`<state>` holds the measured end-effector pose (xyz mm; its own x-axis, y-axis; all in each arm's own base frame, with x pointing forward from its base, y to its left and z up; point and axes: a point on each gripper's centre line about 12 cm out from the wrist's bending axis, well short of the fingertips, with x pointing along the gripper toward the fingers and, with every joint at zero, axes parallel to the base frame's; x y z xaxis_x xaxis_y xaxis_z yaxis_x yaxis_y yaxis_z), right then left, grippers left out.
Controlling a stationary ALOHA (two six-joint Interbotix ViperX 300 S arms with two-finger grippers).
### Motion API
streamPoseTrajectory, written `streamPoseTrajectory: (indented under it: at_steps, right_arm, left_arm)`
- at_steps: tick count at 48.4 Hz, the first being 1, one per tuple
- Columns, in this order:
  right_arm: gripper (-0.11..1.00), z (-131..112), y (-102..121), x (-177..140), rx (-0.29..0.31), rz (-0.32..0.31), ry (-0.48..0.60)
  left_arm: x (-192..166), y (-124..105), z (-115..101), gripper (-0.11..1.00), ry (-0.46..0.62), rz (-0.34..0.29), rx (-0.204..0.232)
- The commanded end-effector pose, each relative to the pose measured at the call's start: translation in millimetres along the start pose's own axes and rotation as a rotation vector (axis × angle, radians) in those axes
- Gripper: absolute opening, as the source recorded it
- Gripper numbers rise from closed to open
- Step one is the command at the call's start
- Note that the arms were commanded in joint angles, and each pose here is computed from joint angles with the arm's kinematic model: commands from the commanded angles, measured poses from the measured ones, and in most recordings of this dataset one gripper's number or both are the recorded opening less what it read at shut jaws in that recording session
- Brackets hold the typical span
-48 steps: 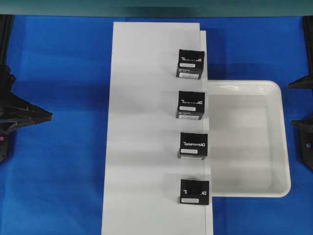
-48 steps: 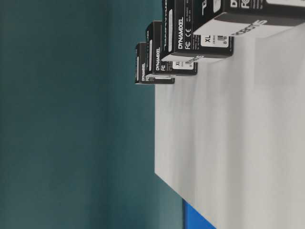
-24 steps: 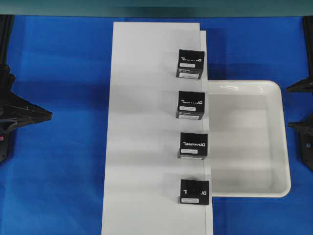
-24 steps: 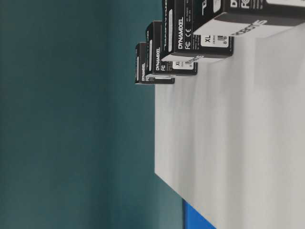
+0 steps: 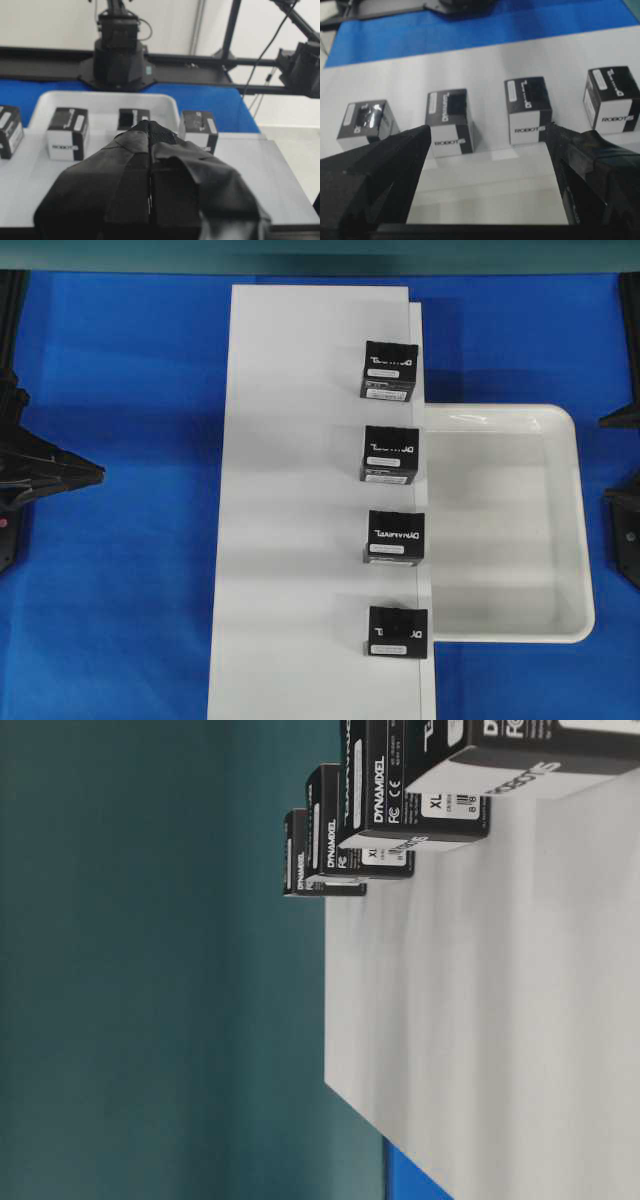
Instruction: Place the box from the white plastic tray onto the white base.
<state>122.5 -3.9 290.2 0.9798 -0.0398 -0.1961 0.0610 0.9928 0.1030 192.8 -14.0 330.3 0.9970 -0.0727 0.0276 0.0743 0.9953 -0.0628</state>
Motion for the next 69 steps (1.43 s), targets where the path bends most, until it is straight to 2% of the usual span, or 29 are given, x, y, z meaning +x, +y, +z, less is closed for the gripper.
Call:
streamPoseTrajectory:
  at_steps: [1,14,29,39,45,69]
  right_arm:
    - [0.93,3.8,0.2,-1.3,-0.004,0.001,-0.015]
    - [0.93,5.3,0.9,-1.3,-0.004,0.007,-0.028]
    - [0.93,5.9,1.1,-1.6,-0.004,0.009,-0.033]
    - [0.93,6.7,1.4,-1.9,-0.008,0.012,-0.04]
    - [0.93,5.6,1.6,-0.7,-0.011,0.013,-0.037]
    - [0.93,3.7,0.7,-0.2,-0.027,0.006,-0.035]
  left_arm:
    - [1.2,-0.7,10.6,-0.07,-0.031,-0.002,-0.003]
    - [2.8,-0.3,8.4,-0.07,-0.022,0.0,-0.008]
    - [-4.8,-1.0,20.0,-0.07,-0.072,-0.003,0.0]
    - [-3.7,-0.9,18.2,-0.07,-0.064,-0.003,-0.008]
    - [-4.4,-0.9,18.8,-0.07,-0.067,-0.003,0.009]
    - [-4.8,-1.9,20.3,-0.07,-0.075,-0.008,0.006]
